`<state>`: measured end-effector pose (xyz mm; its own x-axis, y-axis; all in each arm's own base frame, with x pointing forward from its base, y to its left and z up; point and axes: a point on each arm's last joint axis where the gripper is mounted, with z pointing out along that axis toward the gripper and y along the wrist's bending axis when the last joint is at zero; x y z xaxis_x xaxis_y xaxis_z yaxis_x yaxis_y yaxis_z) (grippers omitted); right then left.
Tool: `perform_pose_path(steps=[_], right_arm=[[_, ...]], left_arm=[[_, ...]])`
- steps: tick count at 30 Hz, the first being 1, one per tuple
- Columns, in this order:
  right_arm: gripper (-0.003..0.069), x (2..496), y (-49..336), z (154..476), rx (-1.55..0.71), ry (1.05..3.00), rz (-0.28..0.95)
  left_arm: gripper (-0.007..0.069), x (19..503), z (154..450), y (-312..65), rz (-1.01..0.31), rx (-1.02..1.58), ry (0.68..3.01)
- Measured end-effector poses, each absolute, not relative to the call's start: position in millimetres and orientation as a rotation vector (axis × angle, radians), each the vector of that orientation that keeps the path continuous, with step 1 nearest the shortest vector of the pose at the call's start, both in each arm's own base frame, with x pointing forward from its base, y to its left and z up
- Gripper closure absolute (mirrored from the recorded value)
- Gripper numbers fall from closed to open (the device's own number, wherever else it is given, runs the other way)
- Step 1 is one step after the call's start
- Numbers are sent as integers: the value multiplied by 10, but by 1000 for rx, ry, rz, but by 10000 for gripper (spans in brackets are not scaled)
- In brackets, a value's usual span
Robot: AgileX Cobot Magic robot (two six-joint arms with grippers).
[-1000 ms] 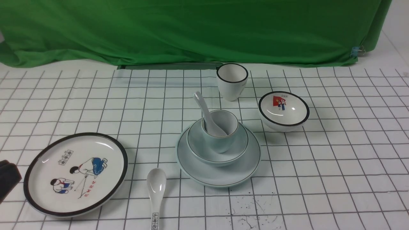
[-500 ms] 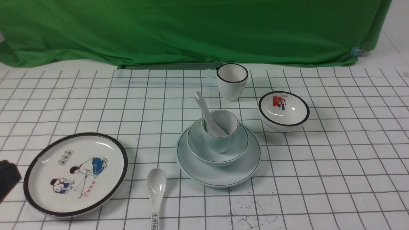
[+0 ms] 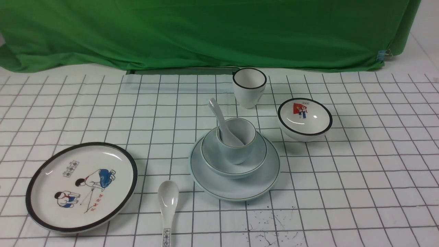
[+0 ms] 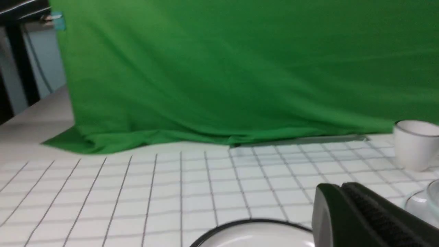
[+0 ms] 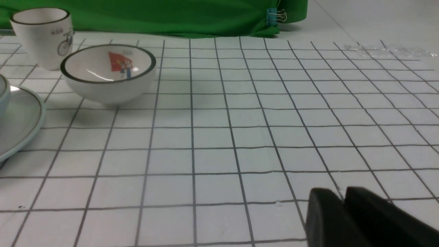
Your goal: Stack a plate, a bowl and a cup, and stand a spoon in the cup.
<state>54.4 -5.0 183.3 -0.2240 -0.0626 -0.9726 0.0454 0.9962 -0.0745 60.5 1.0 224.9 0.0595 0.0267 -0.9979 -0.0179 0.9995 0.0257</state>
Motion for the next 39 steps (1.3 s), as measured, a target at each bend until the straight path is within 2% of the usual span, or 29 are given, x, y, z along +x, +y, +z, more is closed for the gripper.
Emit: perform_pose_path(steps=[2, 11, 39], right_arm=[[529, 544, -50, 1833, -12, 1794, -99], [505, 544, -50, 1833, -12, 1794, -99], [440, 544, -50, 1832, -11, 1795, -99]], left_arm=[[654, 581, 2099, 20, 48, -8, 1538], [654, 560, 1909, 11, 17, -27, 1714], [654, 559, 1900, 8, 6, -34, 1722]])
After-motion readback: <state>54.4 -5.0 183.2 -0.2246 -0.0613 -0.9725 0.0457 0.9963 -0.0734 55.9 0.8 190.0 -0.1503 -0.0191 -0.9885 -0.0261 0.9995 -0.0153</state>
